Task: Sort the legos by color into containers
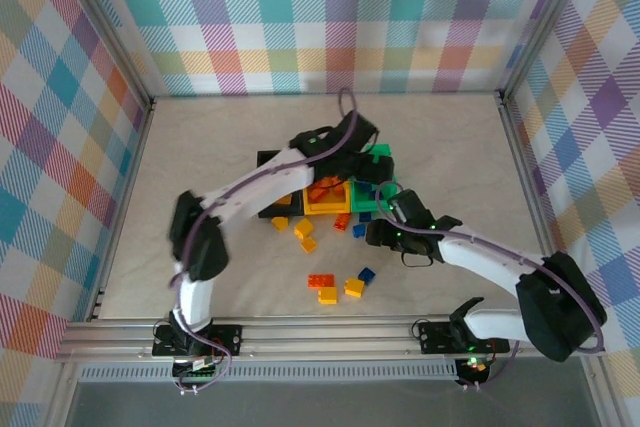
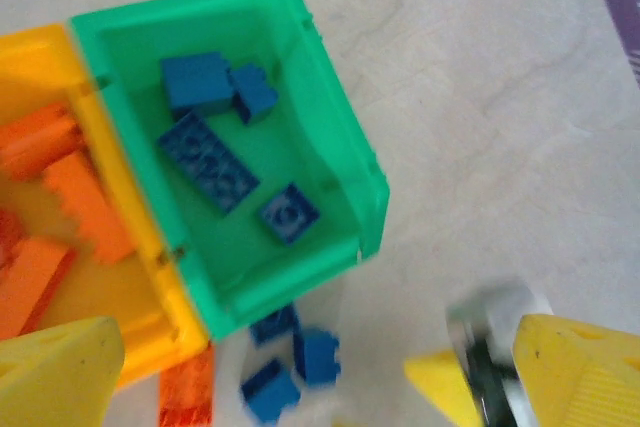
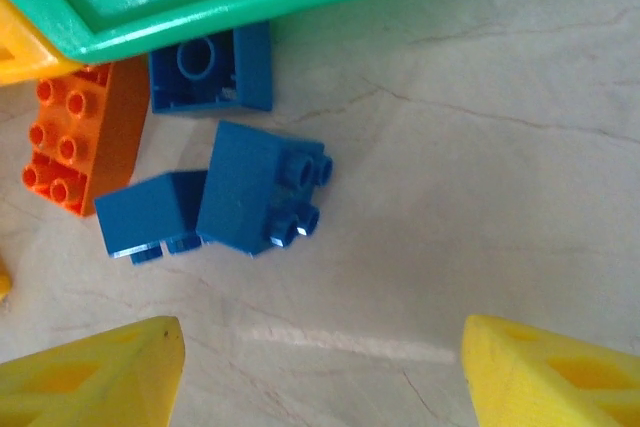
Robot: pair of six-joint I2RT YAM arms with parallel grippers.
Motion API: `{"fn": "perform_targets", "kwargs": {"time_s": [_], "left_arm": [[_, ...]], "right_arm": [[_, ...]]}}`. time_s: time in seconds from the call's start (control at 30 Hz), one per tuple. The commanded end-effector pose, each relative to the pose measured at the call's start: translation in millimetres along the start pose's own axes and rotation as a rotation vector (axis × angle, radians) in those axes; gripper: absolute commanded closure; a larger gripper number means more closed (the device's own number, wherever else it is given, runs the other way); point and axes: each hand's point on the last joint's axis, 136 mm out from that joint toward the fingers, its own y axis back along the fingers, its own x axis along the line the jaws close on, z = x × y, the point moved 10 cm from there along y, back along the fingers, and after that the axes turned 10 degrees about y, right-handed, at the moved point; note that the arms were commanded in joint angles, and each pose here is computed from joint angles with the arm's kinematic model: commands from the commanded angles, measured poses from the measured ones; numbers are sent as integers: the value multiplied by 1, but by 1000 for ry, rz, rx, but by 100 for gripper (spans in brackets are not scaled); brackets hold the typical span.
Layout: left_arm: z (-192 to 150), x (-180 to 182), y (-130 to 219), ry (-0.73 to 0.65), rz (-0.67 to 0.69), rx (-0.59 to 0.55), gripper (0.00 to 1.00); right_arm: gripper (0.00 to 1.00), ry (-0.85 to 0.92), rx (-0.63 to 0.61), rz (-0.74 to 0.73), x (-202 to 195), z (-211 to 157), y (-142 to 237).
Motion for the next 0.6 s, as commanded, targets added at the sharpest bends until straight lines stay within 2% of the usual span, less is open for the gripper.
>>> {"fn": "perform_targets", "kwargs": {"time_s": [0.0,0.13,0.27,0.57], "left_arm": [[-22,29,26,50,-4,-57,0],[-62,72,49,115,11,-77,0],[-89,102,66,159,53,-95,0],[-117,144,83,242,85,-121,0]], "right_arm": [[28,-33,-106,50,14,27,2],[29,-44,-117,20,15,35,-3],[34,-52,-69,-39,13,36,-12],[53,-60,21,-134,5,29,-27]]}}
